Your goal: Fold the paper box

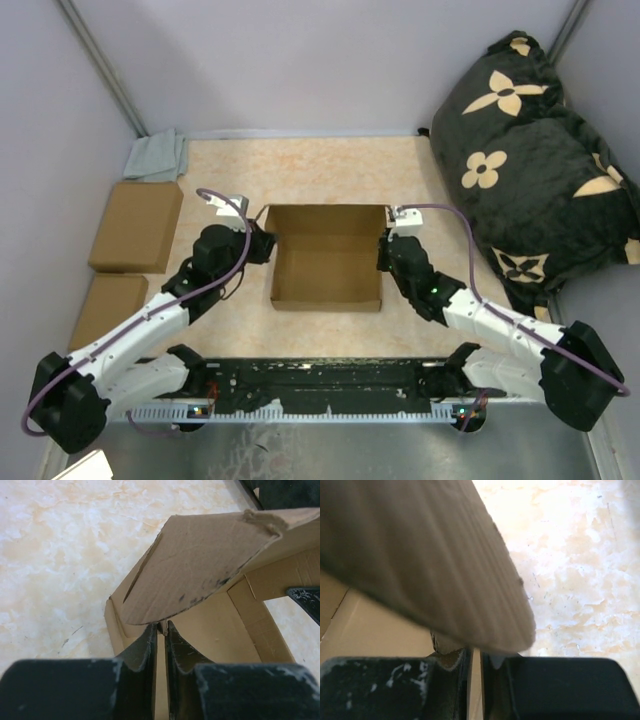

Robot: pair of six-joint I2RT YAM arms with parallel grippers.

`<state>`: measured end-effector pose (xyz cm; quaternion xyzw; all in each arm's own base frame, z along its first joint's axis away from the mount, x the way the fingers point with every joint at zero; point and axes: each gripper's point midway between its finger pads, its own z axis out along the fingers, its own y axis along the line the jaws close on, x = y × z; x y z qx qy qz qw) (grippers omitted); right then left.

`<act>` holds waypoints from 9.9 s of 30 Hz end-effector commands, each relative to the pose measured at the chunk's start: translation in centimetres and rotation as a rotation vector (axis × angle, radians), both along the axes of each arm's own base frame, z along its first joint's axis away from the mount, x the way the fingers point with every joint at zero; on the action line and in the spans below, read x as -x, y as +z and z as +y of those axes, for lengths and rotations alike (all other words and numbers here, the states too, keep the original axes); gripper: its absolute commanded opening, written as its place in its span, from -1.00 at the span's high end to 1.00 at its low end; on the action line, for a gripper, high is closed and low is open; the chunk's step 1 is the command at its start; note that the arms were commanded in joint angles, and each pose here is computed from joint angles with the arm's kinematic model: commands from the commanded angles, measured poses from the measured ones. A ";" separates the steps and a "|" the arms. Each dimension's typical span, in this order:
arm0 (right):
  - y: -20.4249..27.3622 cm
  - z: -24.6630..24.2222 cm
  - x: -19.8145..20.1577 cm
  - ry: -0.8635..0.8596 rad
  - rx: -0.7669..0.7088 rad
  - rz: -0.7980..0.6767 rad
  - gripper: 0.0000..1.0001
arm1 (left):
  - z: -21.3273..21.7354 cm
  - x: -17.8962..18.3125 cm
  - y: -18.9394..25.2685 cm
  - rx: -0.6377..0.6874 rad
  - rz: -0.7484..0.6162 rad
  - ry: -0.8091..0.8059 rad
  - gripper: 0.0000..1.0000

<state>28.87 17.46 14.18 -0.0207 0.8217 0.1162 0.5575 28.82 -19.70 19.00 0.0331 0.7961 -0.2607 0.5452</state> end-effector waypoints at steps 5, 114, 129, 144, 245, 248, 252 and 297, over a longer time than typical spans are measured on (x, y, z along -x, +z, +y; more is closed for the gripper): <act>5.5 2.0 -4.1 -0.034 -0.008 -0.177 0.83 | -1.4 -1.0 1.0 0.003 -0.053 -0.034 0.75; 9.0 -0.6 -1.4 0.026 -0.176 -0.262 1.00 | -2.9 -0.5 6.3 0.093 -0.204 -0.083 1.00; 5.9 -0.7 0.3 0.040 -0.185 -0.136 1.00 | -2.1 1.3 2.9 0.043 -0.106 -0.108 1.00; -1.0 -1.4 6.1 0.112 -0.208 0.106 0.90 | -0.1 4.9 -1.3 0.024 0.037 -0.106 0.99; 0.0 1.6 2.4 0.173 -0.237 0.318 -0.81 | -0.9 2.7 -4.0 -0.029 0.218 -0.035 -0.79; -1.5 1.1 3.4 0.151 -0.232 0.374 -0.78 | -0.6 3.6 -4.9 -0.031 0.197 -0.063 -0.78; -2.1 0.2 3.9 0.107 -0.212 0.398 -0.80 | -0.9 3.9 -5.0 -0.008 0.165 -0.095 -0.78; -4.6 1.0 4.4 0.127 -0.007 0.438 -0.69 | -1.4 4.4 -11.1 -0.193 0.391 -0.128 -0.60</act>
